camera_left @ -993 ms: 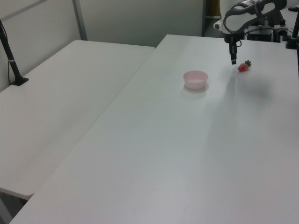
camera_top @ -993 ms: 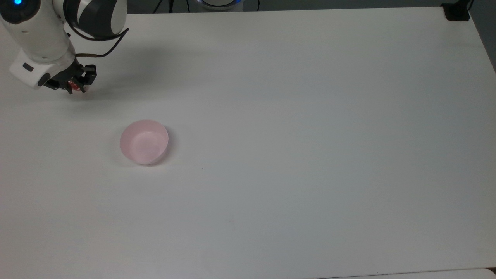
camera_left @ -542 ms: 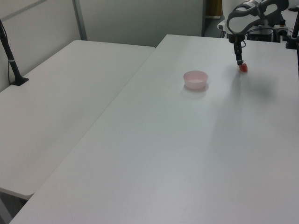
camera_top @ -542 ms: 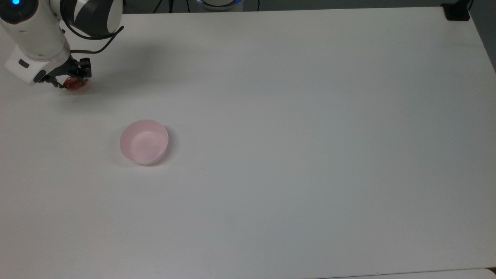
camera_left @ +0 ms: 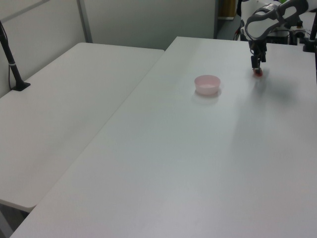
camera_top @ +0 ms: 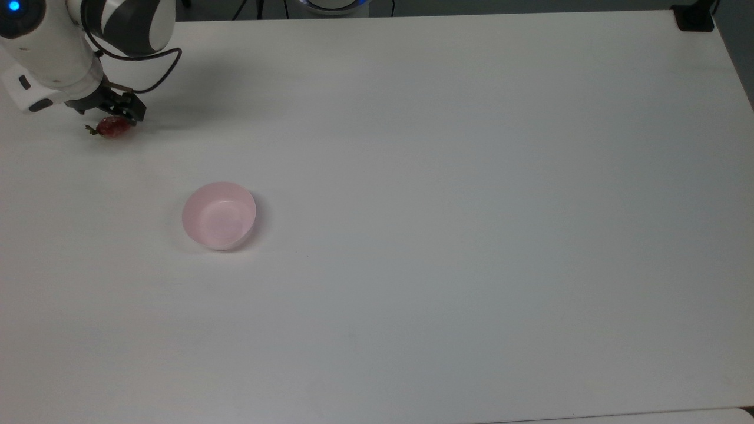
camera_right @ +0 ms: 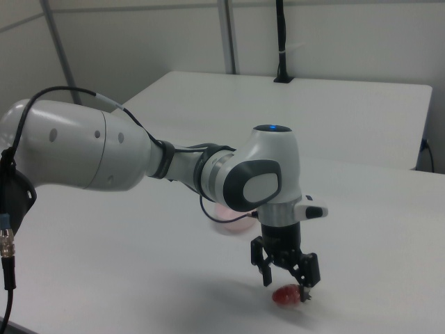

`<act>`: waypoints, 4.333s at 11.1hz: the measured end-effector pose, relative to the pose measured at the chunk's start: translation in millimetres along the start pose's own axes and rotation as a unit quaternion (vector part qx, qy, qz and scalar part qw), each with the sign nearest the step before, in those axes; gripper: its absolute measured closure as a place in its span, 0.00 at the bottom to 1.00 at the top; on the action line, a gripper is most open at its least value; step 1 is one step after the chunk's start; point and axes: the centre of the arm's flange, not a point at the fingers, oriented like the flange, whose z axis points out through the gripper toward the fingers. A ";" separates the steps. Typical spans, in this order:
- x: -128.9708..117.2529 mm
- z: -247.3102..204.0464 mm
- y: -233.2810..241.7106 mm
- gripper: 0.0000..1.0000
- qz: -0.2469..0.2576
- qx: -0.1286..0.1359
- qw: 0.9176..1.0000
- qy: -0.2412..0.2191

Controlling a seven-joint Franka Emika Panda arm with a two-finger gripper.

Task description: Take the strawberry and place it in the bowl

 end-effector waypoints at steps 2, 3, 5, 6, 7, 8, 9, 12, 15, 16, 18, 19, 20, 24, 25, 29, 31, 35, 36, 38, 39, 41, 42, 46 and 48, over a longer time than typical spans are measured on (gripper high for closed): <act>-1.0 0.7 2.1 0.04 0.093 0.083 0.992 0.019; -4.4 0.4 13.2 0.06 0.136 0.129 0.982 0.033; -4.0 -2.7 25.8 0.06 0.161 0.139 0.975 0.060; -4.5 -3.4 29.1 0.07 0.165 0.137 0.975 0.065; -5.9 -3.4 32.2 0.10 0.168 0.136 0.974 0.065; -7.0 -2.6 34.0 0.11 0.169 0.134 0.974 0.064; -7.4 -1.5 34.0 0.10 0.168 0.133 0.975 0.063; -8.4 3.6 32.3 0.06 0.168 0.134 0.975 0.058; -7.7 10.9 31.1 0.24 0.170 0.133 0.975 0.059; -7.7 13.0 30.8 0.28 0.171 0.132 0.975 0.061; -8.0 14.8 30.4 0.53 0.171 0.131 0.974 0.063; -8.1 13.1 30.8 0.58 0.171 0.131 0.974 0.064; -8.2 13.8 30.6 0.58 0.171 0.131 0.974 0.064; -4.9 5.4 24.9 0.58 0.166 0.130 0.975 0.070; -2.4 -6.3 20.1 0.58 0.160 0.129 0.975 0.079; 32.9 -76.9 -55.4 0.58 0.119 0.139 0.975 0.129; 51.6 -103.8 -109.4 0.58 0.122 0.153 0.967 0.164; 75.2 -115.1 -185.2 0.58 0.137 0.163 0.954 0.213; 80.8 -107.8 -197.5 0.58 0.139 0.165 0.952 0.217; 86.4 -91.0 -204.3 0.54 0.138 0.165 0.954 0.209; 87.3 -86.8 -203.2 0.42 0.139 0.164 0.954 0.206; 87.8 -88.4 -202.0 0.11 0.140 0.165 0.954 0.208; 87.9 -92.6 -201.2 0.00 0.140 0.165 0.953 0.212; 67.7 -153.1 -192.8 0.00 0.134 0.169 0.951 0.221; 44.6 -181.7 -195.1 0.00 0.121 0.171 0.960 0.188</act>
